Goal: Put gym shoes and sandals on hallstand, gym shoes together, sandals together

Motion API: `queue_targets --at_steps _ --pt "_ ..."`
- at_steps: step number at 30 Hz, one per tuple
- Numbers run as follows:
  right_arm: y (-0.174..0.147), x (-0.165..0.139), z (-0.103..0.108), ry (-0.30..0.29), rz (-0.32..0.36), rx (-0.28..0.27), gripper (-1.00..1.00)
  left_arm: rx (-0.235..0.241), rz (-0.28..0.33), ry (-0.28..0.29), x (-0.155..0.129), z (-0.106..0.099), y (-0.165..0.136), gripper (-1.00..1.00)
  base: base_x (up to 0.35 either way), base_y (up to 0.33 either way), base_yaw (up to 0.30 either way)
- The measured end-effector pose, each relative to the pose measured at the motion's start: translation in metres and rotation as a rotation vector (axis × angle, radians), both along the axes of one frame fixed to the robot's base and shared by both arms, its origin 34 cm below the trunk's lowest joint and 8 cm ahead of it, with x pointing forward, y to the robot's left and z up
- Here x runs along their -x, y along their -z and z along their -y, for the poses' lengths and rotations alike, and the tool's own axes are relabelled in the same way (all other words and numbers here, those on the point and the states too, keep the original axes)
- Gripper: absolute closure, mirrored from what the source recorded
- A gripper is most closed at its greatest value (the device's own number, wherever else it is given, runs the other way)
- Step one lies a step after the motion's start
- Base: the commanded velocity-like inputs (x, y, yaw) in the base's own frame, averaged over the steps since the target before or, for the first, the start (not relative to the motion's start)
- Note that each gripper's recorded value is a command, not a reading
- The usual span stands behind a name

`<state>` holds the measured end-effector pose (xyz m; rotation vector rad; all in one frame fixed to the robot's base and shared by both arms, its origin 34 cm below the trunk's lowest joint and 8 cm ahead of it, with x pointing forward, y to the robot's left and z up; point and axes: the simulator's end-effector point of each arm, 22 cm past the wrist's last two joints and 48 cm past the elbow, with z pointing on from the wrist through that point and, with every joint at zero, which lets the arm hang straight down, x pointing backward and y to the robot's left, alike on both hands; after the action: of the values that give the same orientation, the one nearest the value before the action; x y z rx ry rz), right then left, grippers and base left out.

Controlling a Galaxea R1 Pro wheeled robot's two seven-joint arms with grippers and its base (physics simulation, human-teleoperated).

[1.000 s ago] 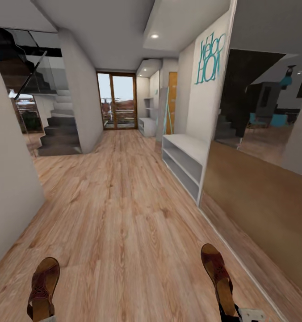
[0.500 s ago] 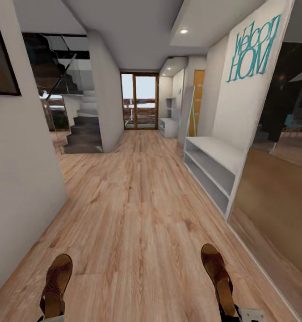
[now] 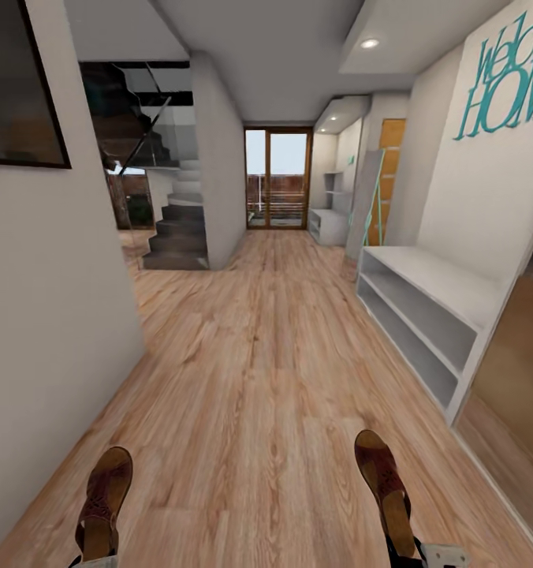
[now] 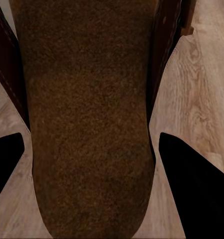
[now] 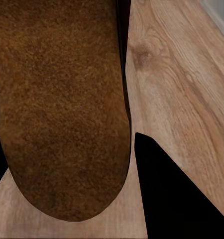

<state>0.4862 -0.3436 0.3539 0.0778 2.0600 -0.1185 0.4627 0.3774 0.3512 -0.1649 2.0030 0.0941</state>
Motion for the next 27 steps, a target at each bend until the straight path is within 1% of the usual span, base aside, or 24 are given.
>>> queue_targets --at_steps 9,27 --pt "0.0 0.0 0.0001 0.0 0.0 0.0 1.0 0.001 0.001 -0.009 0.0005 -0.0022 -0.0002 1.0 0.339 -0.055 0.01" --pt "0.0 0.0 0.0001 0.0 0.0 0.0 1.0 0.001 0.001 -0.012 0.0007 -0.0029 -0.0002 1.0 0.338 -0.09 0.0"
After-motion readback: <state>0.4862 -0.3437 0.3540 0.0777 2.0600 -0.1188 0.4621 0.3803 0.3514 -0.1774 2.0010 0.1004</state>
